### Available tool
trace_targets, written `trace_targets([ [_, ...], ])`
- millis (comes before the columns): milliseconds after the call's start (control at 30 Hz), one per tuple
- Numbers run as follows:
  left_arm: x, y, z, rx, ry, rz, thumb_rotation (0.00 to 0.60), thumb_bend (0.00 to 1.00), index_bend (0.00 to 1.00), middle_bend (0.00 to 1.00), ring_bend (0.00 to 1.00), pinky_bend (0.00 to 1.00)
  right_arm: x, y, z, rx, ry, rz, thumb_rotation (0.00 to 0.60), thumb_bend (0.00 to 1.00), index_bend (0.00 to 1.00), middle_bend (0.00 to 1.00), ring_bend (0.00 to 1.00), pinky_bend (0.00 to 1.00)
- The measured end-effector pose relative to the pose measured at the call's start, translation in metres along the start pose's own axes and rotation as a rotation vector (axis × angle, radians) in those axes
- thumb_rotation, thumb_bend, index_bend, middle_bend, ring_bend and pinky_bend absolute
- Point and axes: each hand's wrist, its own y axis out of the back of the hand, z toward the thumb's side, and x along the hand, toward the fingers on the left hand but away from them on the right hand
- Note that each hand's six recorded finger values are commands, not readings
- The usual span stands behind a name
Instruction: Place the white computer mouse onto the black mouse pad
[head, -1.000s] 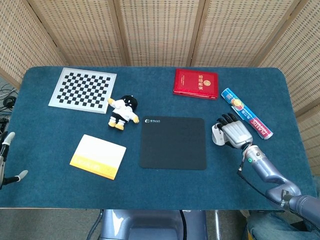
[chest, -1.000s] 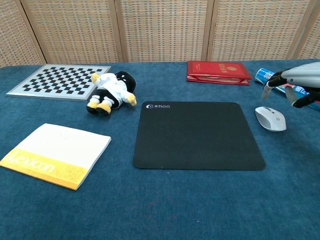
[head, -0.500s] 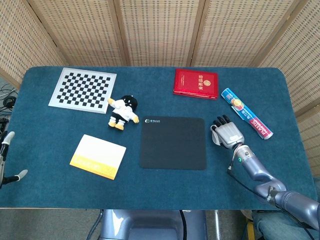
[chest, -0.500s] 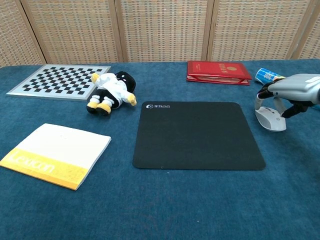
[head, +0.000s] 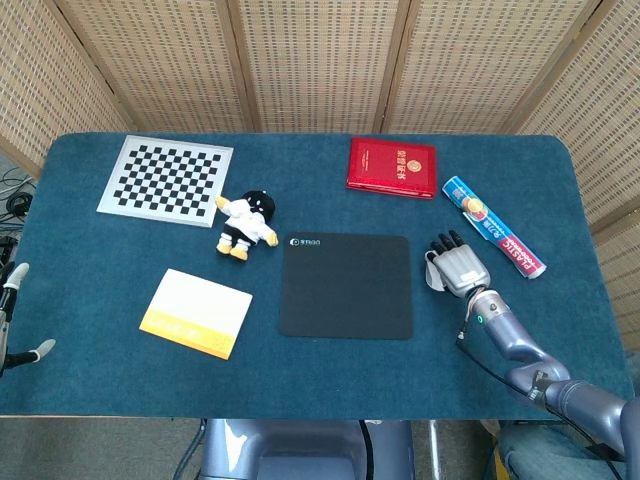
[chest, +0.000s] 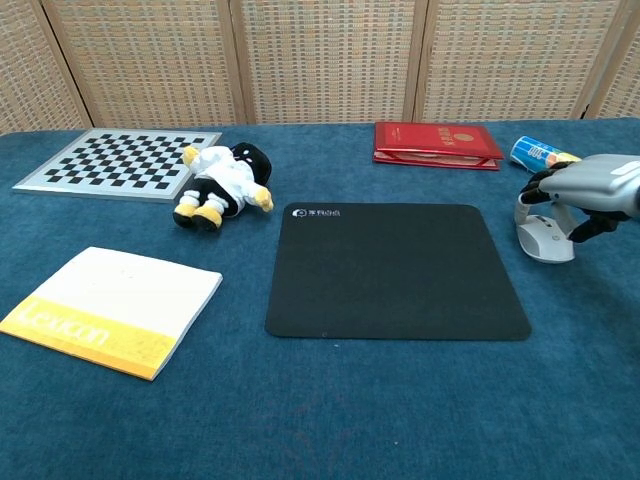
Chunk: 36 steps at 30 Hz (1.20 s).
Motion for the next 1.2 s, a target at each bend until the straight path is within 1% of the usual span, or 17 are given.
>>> trace_targets([
  [100, 0.000, 0.000, 0.000, 0.000, -0.001, -0.002, 0.600, 0.03, 0.00, 0.00, 0.00, 0.00, 0.001, -0.002, -0.004, 0.033, -0.009, -0.004, 0.600, 1.00, 0.26, 0.17, 0.00, 0.03],
  [200, 0.001, -0.001, 0.001, 0.003, -0.003, -0.005, 0.600, 0.03, 0.00, 0.00, 0.00, 0.00, 0.003, -0.003, -0.009, 0.039, -0.018, -0.004, 0.600, 1.00, 0.26, 0.17, 0.00, 0.03],
  [367, 0.001, -0.001, 0.002, 0.006, -0.004, -0.005, 0.600, 0.03, 0.00, 0.00, 0.00, 0.00, 0.004, 0.001, -0.008, -0.009, -0.015, -0.018, 0.600, 1.00, 0.26, 0.17, 0.00, 0.04],
  [500, 0.000, -0.002, 0.003, 0.008, -0.004, -0.006, 0.600, 0.03, 0.00, 0.00, 0.00, 0.00, 0.002, 0.006, -0.005, -0.028, -0.011, -0.041, 0.600, 1.00, 0.26, 0.17, 0.00, 0.04],
  [633, 0.000, -0.002, 0.002, 0.008, -0.003, -0.006, 0.600, 0.03, 0.00, 0.00, 0.00, 0.00, -0.003, 0.008, -0.004, -0.032, -0.014, -0.046, 0.600, 1.00, 0.26, 0.17, 0.00, 0.04],
  [800, 0.000, -0.001, 0.001, 0.005, 0.000, -0.004, 0.600, 0.03, 0.00, 0.00, 0.00, 0.00, -0.007, 0.005, -0.003, -0.038, -0.022, -0.030, 0.600, 1.00, 0.30, 0.19, 0.00, 0.04],
  [1000, 0.000, 0.000, 0.000, 0.001, 0.003, -0.001, 0.600, 0.03, 0.00, 0.00, 0.00, 0.00, -0.008, -0.001, -0.005, 0.006, -0.029, 0.001, 0.600, 1.00, 0.33, 0.22, 0.00, 0.04],
  [1200, -0.001, 0.000, 0.001, 0.002, -0.002, -0.004, 0.600, 0.03, 0.00, 0.00, 0.00, 0.00, -0.001, -0.002, -0.022, 0.058, -0.062, 0.028, 0.600, 1.00, 0.39, 0.28, 0.00, 0.04],
])
